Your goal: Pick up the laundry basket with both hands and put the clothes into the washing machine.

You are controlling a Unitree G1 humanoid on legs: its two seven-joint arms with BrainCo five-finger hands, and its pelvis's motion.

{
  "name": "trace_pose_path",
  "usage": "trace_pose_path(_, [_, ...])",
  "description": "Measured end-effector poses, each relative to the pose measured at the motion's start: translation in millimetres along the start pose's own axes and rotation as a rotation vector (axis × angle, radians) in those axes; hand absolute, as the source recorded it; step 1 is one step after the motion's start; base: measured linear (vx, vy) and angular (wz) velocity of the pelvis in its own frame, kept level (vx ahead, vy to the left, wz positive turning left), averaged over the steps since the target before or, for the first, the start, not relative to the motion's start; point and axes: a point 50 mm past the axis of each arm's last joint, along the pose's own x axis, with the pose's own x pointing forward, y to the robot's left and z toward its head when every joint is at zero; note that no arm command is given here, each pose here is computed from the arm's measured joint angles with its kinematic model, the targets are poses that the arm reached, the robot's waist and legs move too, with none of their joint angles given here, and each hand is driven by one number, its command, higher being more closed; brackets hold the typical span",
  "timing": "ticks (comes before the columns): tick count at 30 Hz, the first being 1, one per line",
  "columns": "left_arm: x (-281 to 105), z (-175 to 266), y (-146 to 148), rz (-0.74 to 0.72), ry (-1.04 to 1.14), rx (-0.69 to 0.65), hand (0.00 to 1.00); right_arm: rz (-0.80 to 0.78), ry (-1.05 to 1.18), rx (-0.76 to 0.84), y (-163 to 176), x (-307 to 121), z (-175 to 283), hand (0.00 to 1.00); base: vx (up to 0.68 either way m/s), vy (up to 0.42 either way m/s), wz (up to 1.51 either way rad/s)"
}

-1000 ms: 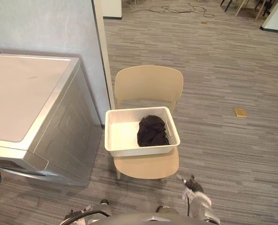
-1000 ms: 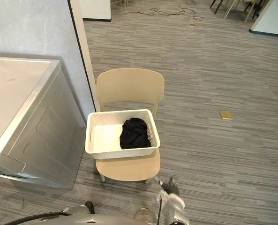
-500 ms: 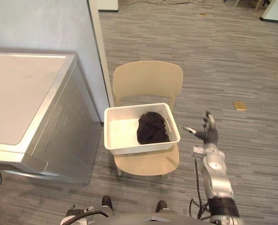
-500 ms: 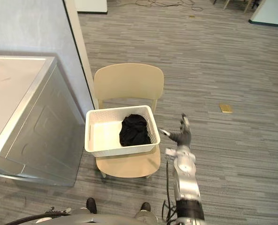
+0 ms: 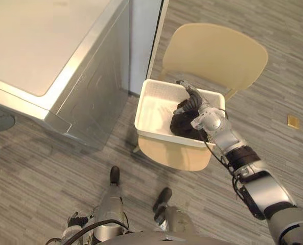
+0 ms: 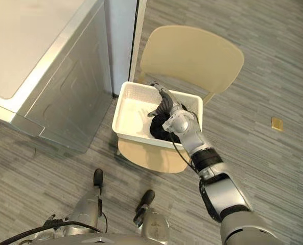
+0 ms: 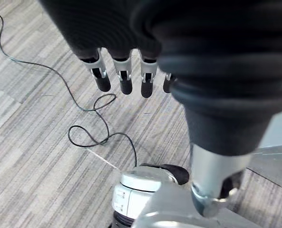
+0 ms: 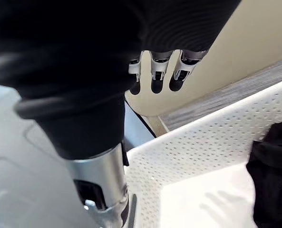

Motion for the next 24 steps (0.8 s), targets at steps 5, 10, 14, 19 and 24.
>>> trace_pose_path(5, [1.9,15.2,-2.8,0.005,-0.043,-0.028,0.0,-0.023,0.111,-0.13,-27.7,5.4,-20.7,0.0,-0.08,0.007,0.04])
trace_pose_path(10, [0.1,36.3,-13.8,-0.035,-0.136,-0.002,0.0,-0.104,0.178,-0.242,-61.2,4.2,-31.6,0.0,-0.08,-0.017,-0.02])
trace_pose_path(14, [-0.9,44.8,-20.2,-0.059,-0.168,0.0,0.0,-0.158,0.215,-0.224,-72.1,0.9,-39.0,0.0,-0.04,-0.024,-0.07])
trace_pose_path(19, [-1.5,48.4,-23.8,-0.071,-0.186,0.014,0.0,-0.171,0.256,-0.22,-73.5,-0.9,-45.6,0.0,-0.02,-0.041,-0.16])
trace_pose_path(24, [-1.3,49.7,-24.0,-0.071,-0.189,0.014,0.0,-0.166,0.295,-0.25,-72.1,-3.5,-54.5,0.0,0.02,-0.04,-0.06])
